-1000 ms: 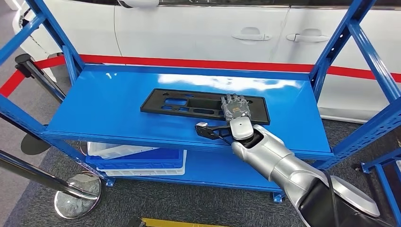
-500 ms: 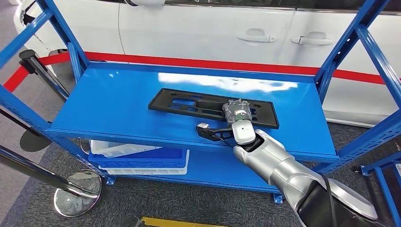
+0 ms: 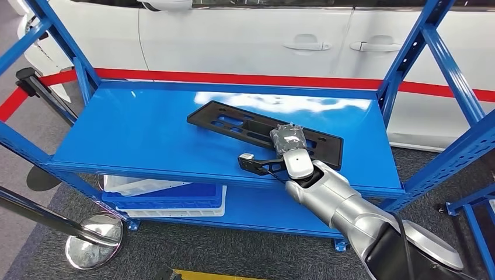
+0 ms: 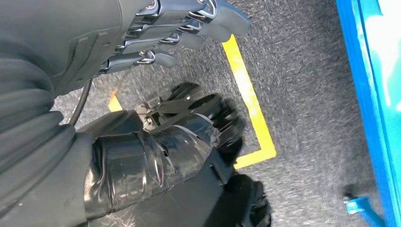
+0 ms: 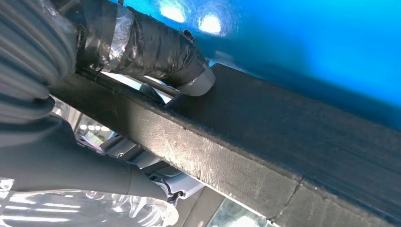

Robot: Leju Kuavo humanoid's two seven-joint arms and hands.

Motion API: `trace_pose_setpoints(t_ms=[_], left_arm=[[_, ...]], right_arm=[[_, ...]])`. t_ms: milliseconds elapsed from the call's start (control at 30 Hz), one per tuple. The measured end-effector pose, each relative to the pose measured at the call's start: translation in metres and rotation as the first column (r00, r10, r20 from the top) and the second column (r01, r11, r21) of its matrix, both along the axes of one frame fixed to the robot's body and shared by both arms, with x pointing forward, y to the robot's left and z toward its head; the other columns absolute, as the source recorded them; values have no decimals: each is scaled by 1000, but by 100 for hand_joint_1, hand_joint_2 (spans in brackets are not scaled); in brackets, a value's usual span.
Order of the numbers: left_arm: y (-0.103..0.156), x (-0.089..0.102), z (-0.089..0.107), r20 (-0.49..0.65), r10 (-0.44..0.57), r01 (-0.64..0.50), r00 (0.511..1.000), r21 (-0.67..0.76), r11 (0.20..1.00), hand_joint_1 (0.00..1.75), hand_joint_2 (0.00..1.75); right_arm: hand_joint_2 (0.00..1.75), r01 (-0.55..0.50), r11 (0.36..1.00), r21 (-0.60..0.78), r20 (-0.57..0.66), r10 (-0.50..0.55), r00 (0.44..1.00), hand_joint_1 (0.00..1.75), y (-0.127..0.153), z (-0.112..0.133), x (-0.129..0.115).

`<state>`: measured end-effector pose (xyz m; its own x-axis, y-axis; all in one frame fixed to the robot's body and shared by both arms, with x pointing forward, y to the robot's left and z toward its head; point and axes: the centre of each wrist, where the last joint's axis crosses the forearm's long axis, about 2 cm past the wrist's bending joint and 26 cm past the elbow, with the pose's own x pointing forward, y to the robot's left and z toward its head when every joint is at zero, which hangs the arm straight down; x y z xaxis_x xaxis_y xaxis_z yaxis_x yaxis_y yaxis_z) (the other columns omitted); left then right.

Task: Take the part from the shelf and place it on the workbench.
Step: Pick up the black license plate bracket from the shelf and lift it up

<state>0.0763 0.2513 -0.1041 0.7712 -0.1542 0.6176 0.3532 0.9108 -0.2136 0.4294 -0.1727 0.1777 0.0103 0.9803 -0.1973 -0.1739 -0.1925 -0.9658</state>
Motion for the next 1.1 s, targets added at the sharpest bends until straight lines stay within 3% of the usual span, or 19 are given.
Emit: trace_pose_setpoints(t_ms=[467,633,833,1100], left_arm=[[1,0,0,5,14,-15,1000,18,1000,0,175],[1,1,0,24,42,-43,999,82,996,0,175],[3,0,-1,5,62,-63,998,144,988,0,175],[3,1,-1,-23,70,-65,997,169,983,0,175]], right_arm=[[175,-1,1000,17,59,1,998,175,-4,-2,-1],[175,-30,997,66,151,20,988,175,-1,8,0],[175,-130,980,148,334,74,940,175,12,46,-1],[175,-287,936,205,554,131,822,175,31,98,-14]])
